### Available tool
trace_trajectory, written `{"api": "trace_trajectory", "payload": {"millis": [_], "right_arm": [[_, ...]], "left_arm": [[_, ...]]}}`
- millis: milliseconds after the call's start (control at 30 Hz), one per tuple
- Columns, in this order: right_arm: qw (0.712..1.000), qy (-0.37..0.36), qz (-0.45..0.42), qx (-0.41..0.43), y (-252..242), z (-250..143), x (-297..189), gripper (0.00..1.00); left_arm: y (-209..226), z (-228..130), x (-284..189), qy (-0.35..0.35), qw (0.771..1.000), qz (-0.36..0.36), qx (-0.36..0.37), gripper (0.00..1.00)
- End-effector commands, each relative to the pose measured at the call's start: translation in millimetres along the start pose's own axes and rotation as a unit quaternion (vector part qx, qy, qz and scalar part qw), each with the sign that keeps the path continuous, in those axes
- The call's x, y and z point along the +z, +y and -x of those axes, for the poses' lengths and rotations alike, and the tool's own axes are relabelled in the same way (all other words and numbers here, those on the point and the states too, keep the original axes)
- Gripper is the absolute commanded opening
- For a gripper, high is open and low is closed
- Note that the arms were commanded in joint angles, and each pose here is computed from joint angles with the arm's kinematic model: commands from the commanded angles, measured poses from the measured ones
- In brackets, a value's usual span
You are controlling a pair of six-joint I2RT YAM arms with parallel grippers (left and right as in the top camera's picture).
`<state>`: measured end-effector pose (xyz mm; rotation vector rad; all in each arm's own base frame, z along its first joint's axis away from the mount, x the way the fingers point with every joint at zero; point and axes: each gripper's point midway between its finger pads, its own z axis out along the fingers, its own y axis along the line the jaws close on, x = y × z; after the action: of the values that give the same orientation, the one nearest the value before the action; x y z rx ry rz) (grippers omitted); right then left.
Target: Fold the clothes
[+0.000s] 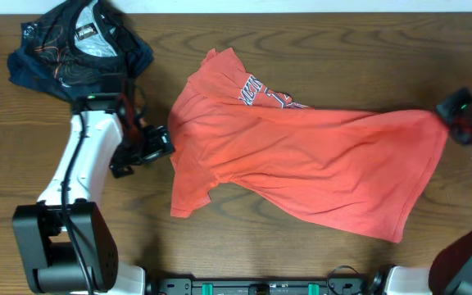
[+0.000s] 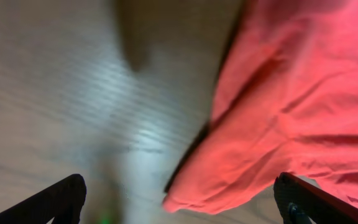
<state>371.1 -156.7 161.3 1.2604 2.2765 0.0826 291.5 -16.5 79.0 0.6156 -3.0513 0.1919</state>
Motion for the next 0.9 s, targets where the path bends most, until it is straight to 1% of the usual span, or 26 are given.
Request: {"api": "trace_trajectory", "payload": {"millis": [0,33,200,367,467,633,800,867], "right_arm": [[0.999,0.0,0.012,-0.046,16,22,-23,0.83],[0.998,0.008,0.009,-0.053,17,22,-29,0.99],[0.997,0.052,0.002,-0.053,15,8,-53,0.99],[0.99,0.127,0.031,-0.049,17,-27,-71,0.99],[0.984,0.158,0.044,-0.07,19,-46,-84,0.99],[0.973,0.201,0.027,-0.106,7,-80,-112,0.99],[0.969,0.212,0.01,-0.124,-10,-114,-120,0.98],[0.971,0.212,-0.009,-0.113,-25,-129,-116,0.98]], "left_arm": [[-9,4,-6,-0.019,1.0,-0.002,0.02,0.98],[-10,4,-6,-0.019,1.0,-0.002,0.023,0.98],[-10,2,-6,-0.016,0.999,-0.001,0.035,0.98],[-9,-1,-6,-0.009,0.999,0.001,0.034,0.98],[-7,-4,-5,-0.003,0.999,0.003,0.038,0.98],[-1,-18,0,0.023,0.999,0.013,0.039,0.98],[2,-26,8,0.038,0.998,0.015,0.04,0.98],[-5,-29,10,0.046,0.997,-0.008,0.063,0.99]]}}
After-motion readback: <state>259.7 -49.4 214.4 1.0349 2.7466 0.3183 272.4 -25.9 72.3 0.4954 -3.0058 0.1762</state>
